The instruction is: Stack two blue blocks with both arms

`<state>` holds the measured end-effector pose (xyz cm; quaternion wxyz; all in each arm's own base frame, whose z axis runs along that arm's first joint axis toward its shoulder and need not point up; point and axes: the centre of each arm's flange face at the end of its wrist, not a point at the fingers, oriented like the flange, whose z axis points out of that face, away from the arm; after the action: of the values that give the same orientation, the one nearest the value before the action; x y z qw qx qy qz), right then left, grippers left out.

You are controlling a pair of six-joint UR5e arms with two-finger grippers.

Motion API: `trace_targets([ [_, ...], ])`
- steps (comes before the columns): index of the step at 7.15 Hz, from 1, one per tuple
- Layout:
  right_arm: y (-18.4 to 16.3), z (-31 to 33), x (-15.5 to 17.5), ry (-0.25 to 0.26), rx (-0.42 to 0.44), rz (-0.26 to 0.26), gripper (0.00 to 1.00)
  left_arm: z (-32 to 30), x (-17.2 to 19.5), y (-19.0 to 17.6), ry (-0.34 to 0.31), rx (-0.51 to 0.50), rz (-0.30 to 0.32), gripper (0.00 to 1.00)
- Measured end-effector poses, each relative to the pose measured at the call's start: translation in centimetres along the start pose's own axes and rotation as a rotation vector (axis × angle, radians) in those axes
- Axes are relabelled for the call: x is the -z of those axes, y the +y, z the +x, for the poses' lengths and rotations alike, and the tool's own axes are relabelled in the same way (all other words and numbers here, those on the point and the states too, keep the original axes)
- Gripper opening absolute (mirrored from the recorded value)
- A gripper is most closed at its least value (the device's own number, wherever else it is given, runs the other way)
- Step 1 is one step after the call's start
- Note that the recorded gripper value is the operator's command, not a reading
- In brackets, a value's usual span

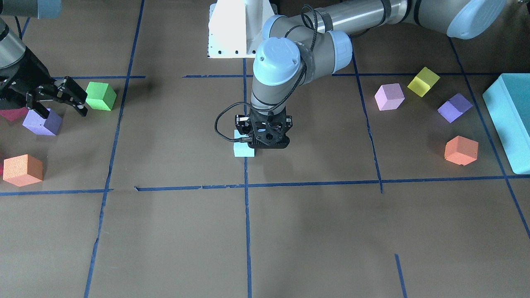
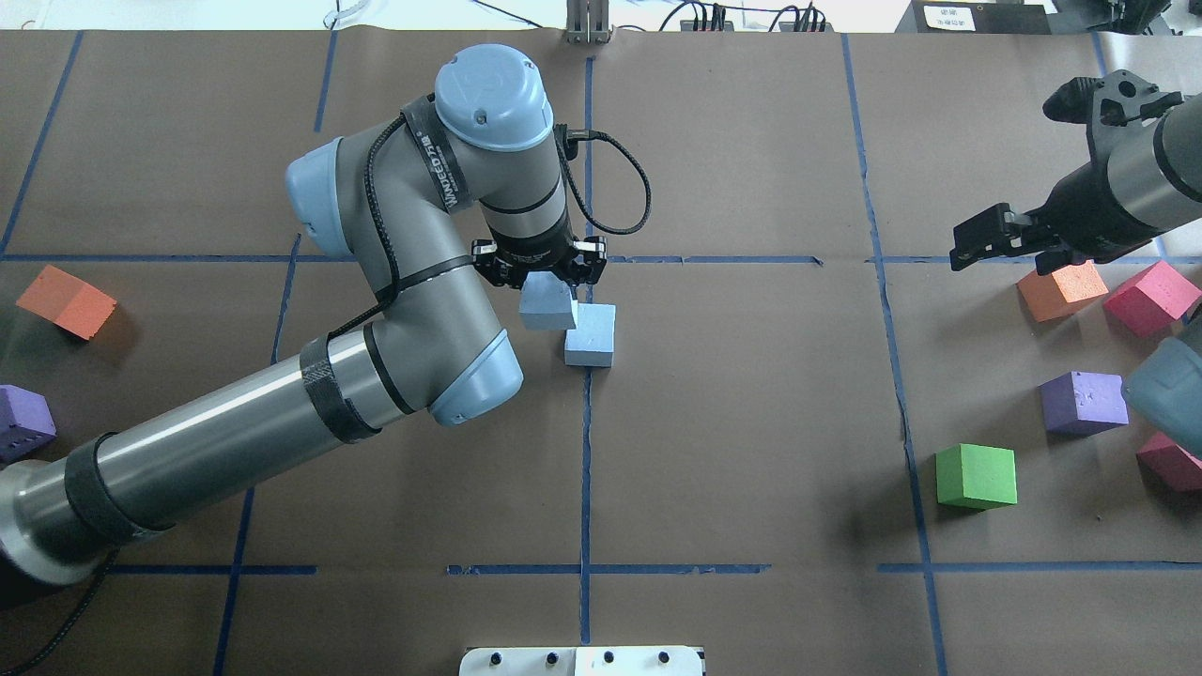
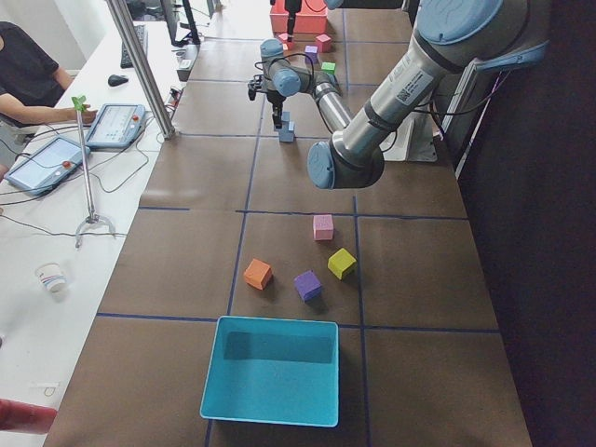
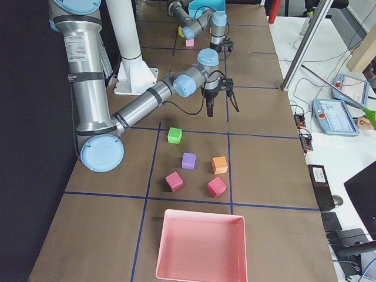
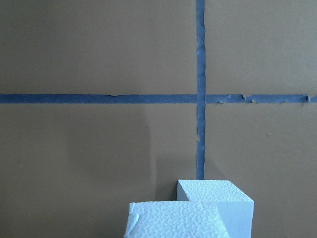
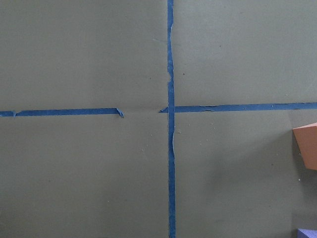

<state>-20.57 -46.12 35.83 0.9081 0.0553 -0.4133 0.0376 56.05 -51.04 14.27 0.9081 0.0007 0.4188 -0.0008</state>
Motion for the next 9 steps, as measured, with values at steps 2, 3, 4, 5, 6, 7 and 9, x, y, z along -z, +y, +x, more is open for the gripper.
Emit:
trace_targets([
  [2,0.1,0.2,0.0,0.002,-0.004,-0.001,1.0,2.1,-1.3,1.2,-0.015,0.014,-0.001,0.26],
  [3,0.2,0.2,0.0,0.002,-0.005,-0.002,1.0,2.8,-1.5,1.1,-0.02,0.017,-0.002,0.26],
  [4,0.2,0.2,0.0,0.002,-0.007,-0.002,1.0,3.5,-1.6,0.9,-0.022,0.018,-0.003,0.26],
  [5,0.2,0.3,-0.1,0.003,-0.009,-0.004,1.0,4.2,-1.6,0.6,-0.026,0.02,-0.005,0.28],
  [6,0.2,0.4,-0.2,0.005,-0.01,-0.005,1.0,4.7,-1.9,0.3,-0.033,0.023,-0.008,0.28],
  [7,0.2,0.5,-0.3,0.008,-0.012,-0.006,1.0,4.8,-2.1,0.1,-0.039,0.025,-0.009,0.28],
  [9,0.2,0.6,-0.4,0.01,-0.014,-0.008,1.0,4.7,-2.4,0.0,-0.045,0.028,-0.011,0.29],
])
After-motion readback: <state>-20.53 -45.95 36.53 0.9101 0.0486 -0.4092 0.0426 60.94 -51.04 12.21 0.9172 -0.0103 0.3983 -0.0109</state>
